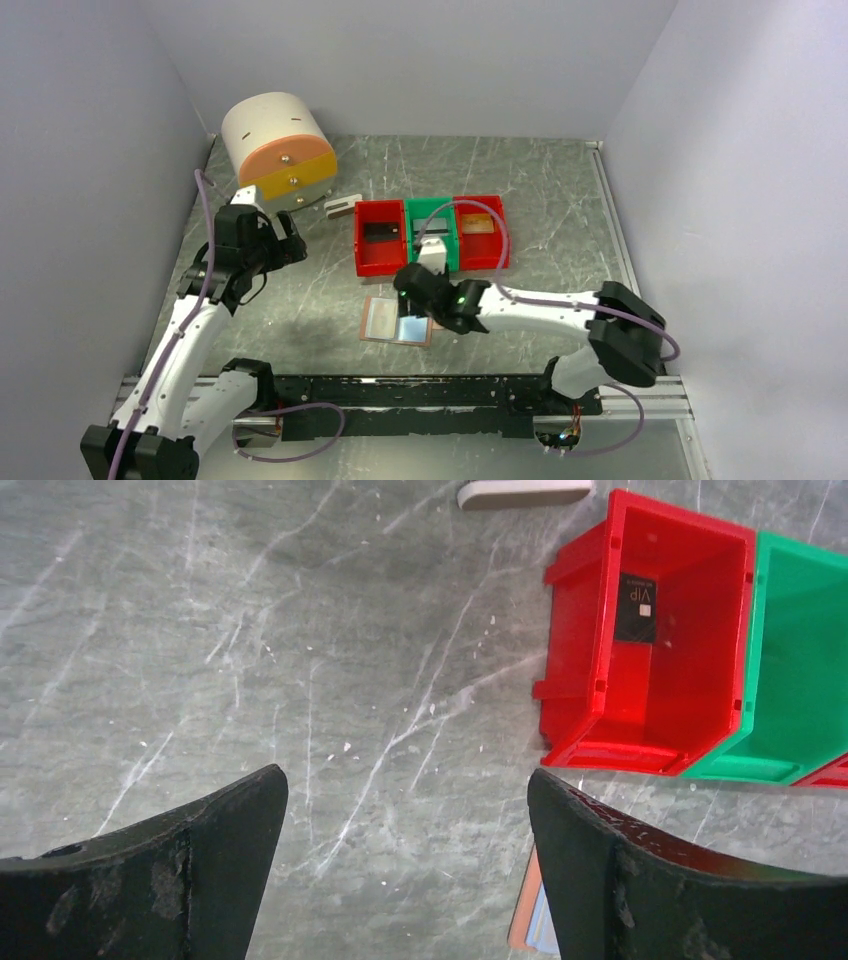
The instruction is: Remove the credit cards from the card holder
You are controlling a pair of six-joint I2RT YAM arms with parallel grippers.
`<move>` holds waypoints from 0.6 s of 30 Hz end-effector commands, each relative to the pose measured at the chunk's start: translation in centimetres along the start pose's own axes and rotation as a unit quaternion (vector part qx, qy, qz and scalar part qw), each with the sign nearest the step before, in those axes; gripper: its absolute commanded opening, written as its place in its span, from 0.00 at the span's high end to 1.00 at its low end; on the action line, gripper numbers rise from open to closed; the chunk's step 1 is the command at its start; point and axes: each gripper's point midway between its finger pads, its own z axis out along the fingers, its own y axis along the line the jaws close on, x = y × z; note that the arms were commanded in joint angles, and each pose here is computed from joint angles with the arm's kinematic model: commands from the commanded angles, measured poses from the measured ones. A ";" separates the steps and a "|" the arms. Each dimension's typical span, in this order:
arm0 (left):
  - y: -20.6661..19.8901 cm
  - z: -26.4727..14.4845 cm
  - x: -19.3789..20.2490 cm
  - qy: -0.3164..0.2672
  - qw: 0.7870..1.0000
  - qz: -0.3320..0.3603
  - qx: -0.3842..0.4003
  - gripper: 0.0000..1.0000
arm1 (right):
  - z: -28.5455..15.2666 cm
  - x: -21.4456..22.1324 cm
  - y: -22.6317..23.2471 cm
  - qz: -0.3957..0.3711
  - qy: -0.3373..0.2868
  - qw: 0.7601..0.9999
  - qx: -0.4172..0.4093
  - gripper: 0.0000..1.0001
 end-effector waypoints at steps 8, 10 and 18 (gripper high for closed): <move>1.5 -1.9 -2.1 -0.066 0.997 -0.022 -0.035 0.02 | 1.9 3.6 5.5 -0.012 0.017 1.000 0.019 0.30; 1.5 -1.9 -2.1 -0.067 0.997 -0.022 -0.034 0.02 | 2.1 3.8 6.5 -0.018 0.023 1.000 0.012 0.30; 1.4 -1.8 -2.0 -0.063 0.997 -0.021 -0.034 0.02 | 3.4 5.3 7.0 -0.048 0.048 0.997 0.027 0.30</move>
